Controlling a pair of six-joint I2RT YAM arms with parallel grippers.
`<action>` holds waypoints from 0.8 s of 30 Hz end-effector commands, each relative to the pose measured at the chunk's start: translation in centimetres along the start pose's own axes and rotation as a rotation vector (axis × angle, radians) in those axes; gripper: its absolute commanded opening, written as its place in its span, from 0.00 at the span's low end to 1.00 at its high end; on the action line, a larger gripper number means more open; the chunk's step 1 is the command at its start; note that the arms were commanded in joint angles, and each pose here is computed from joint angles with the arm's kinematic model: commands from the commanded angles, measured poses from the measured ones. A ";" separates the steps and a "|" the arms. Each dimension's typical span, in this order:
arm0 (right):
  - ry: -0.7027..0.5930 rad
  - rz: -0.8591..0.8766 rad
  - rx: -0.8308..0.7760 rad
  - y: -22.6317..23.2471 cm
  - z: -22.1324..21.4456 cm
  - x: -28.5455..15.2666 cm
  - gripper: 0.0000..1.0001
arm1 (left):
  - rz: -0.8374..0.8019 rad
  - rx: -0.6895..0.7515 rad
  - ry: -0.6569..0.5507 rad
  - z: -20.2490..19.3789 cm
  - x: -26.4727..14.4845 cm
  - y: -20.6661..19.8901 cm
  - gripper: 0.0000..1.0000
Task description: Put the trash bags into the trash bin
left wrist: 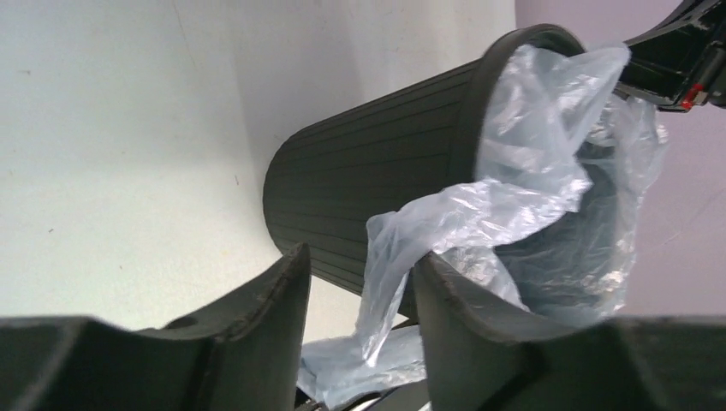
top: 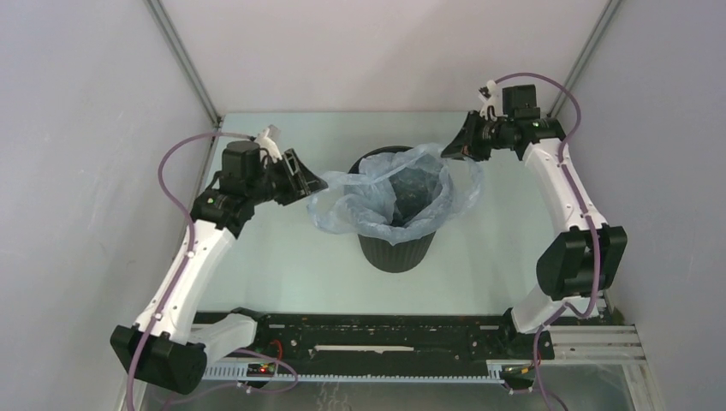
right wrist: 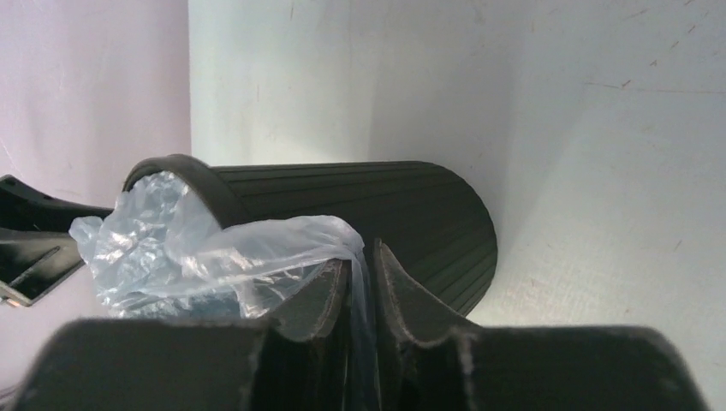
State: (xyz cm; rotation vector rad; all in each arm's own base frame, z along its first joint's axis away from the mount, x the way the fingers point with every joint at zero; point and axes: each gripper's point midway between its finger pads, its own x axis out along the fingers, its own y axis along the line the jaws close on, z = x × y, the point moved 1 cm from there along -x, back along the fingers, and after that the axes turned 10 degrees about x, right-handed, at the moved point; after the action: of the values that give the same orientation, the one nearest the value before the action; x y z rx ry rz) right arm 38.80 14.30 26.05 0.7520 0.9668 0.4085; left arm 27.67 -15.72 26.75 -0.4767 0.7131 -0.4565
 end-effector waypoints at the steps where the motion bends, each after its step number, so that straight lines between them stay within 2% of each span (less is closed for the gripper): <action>1: -0.042 0.054 -0.093 3.7 -0.3 -4.2 0.33 | -0.048 0.122 -0.153 3.7 -4.0 -2.9 0.61; 3: -0.085 0.040 -0.124 4.5 -0.5 -6.0 0.49 | -0.060 0.144 -0.175 3.7 -4.7 -3.3 0.72; 4: -0.099 0.024 -0.134 4.8 -0.7 -6.8 0.55 | -0.072 0.148 -0.174 3.5 -4.9 -3.6 0.74; 6: -0.151 -0.019 -0.177 5.3 -1.0 -8.5 0.68 | -0.096 0.134 -0.153 3.0 -4.5 -3.9 0.75; 9: -0.214 -0.037 -0.192 6.2 -1.4 -11.0 0.79 | -0.117 0.096 -0.114 2.0 -3.6 -3.9 0.75; 12: -0.284 -0.044 -0.212 7.5 -1.8 -13.5 0.83 | -0.098 0.076 -0.106 1.4 -3.4 -3.3 0.68; 15: -0.352 -0.035 -0.263 10.3 -2.8 -14.8 0.87 | -0.096 0.057 -0.084 0.5 -3.2 -3.0 0.67; 18: -0.304 0.051 -0.280 14.1 -5.5 -13.3 0.89 | -0.107 0.034 -0.052 -0.3 -2.8 -2.9 0.65; 21: -0.187 0.142 -0.114 16.2 -8.6 -10.3 0.88 | -0.109 0.020 -0.062 -0.2 -3.0 -3.0 0.59; 24: -0.083 0.240 0.127 17.2 -11.0 -6.9 0.88 | -0.120 0.016 -0.064 -0.1 -3.1 -3.2 0.64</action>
State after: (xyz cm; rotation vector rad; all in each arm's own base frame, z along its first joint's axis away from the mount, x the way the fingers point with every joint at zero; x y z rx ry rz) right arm 25.12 21.96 41.62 0.6566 0.6714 0.5871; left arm 25.23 -16.11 29.25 -0.4892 0.6436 -0.5202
